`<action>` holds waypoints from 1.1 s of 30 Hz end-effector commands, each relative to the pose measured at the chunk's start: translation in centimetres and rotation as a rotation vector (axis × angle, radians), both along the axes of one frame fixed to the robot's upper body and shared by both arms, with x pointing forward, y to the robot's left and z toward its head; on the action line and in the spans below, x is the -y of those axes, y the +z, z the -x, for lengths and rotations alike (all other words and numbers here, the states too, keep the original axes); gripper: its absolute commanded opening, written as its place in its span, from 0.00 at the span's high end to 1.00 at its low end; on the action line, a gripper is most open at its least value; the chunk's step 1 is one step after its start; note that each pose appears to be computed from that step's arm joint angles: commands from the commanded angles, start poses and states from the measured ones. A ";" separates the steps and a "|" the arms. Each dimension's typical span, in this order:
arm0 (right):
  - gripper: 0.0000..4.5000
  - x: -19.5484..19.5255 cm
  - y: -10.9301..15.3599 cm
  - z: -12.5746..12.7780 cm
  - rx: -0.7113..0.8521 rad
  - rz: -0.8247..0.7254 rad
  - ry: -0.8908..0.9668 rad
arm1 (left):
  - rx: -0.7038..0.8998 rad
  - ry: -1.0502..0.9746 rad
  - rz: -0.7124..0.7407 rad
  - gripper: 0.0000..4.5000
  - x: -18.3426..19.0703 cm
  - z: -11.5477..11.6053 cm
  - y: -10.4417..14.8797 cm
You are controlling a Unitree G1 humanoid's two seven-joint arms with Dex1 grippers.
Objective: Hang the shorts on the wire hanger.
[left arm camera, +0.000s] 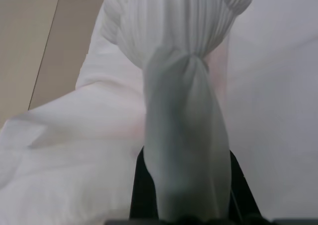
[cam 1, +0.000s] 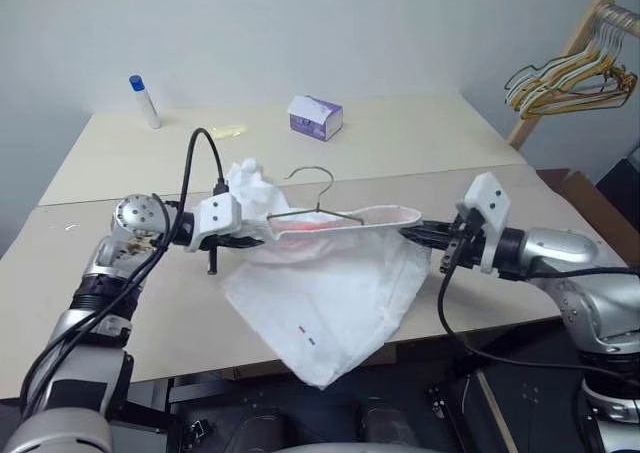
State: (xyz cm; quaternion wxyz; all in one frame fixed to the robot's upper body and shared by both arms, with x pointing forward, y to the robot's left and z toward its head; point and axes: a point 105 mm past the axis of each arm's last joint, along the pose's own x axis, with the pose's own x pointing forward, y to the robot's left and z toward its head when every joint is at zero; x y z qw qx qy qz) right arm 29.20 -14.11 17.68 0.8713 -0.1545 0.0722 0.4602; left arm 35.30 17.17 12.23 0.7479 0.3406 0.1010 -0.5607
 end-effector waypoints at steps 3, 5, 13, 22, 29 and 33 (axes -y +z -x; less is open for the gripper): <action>1.00 -1.4 -0.2 1.2 0.087 0.124 0.059 | 0.059 0.024 0.051 1.00 1.0 -1.2 2.0; 1.00 -1.3 -0.7 1.0 0.103 0.155 0.046 | 0.061 0.020 0.055 1.00 1.1 -1.2 2.2; 0.35 1.1 0.0 0.9 0.098 0.213 0.020 | 0.079 0.001 0.075 1.00 1.1 -1.1 3.3; 0.12 4.5 4.6 -0.9 0.122 0.181 0.056 | 0.080 -0.069 0.084 1.00 1.4 -0.6 4.3; 0.12 2.5 2.9 -4.1 0.064 0.312 0.189 | 0.095 -0.105 0.090 1.00 2.7 -1.0 4.6; 0.12 0.5 1.6 -5.0 0.041 0.400 0.278 | 0.104 -0.125 0.097 1.00 3.4 -1.0 4.7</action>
